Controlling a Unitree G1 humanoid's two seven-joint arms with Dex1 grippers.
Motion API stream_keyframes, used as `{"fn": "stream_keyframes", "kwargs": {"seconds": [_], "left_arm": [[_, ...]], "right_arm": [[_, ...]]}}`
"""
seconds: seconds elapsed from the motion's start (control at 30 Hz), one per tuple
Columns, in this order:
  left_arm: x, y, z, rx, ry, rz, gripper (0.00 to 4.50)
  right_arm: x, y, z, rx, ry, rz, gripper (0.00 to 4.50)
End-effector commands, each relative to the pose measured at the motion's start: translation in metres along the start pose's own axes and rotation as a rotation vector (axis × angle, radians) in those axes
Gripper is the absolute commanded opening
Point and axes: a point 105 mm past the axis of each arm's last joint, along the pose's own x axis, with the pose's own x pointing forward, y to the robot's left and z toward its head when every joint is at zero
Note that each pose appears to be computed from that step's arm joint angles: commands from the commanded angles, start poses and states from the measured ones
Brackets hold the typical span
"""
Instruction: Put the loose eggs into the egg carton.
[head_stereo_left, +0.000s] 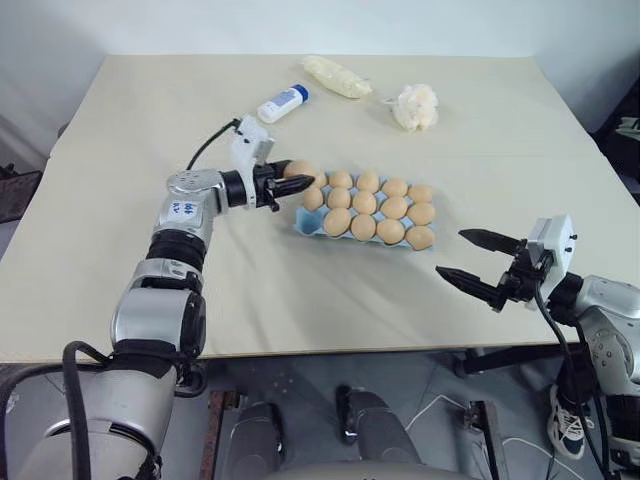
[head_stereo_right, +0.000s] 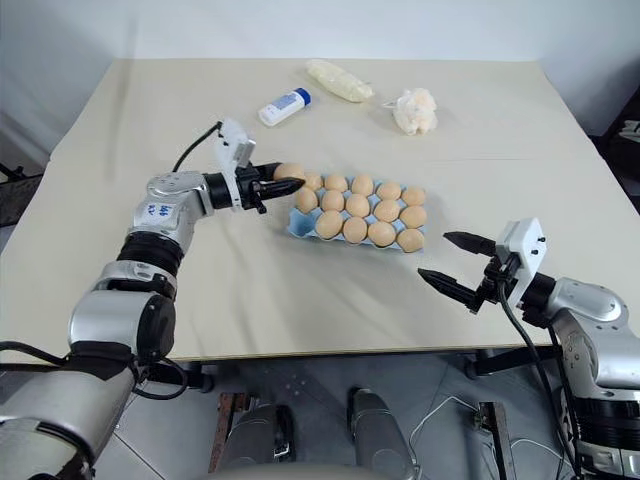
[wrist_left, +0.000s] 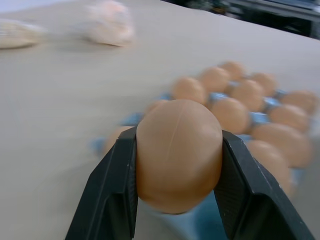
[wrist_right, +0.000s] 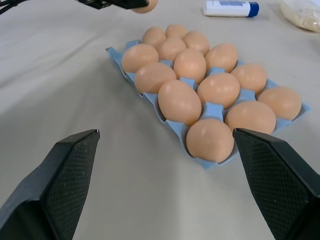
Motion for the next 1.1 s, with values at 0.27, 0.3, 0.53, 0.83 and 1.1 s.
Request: {"fn": "stream_keyframes", "kwargs": {"seconds": [0.27, 0.3, 0.53, 0.83, 1.1], "left_arm": [[-0.004, -0.017, 0.002, 0.063, 0.057, -0.079, 1.64], [-0.005, -0.017, 0.002, 0.064, 0.06, -0.079, 1.64], [-0.008, -0.016, -0.005, 0.043, 0.078, -0.062, 2.63], [-0.001, -0.02, 0.006, 0.018, 0.038, -0.08, 4.46], [-0.015, -0.01, 0.032, 0.049, -0.079, -0.035, 4.46]], "right_arm": [[-0.011, -0.001, 0.013, -0.054, -0.029, -0.044, 4.5], [-0.011, -0.001, 0.013, -0.053, -0.028, -0.047, 4.5], [-0.011, -0.002, 0.011, -0.05, -0.02, -0.051, 4.5], [-0.009, -0.004, 0.012, -0.053, -0.019, -0.045, 4.5], [-0.01, -0.004, 0.013, -0.055, -0.018, -0.043, 4.5]]}}
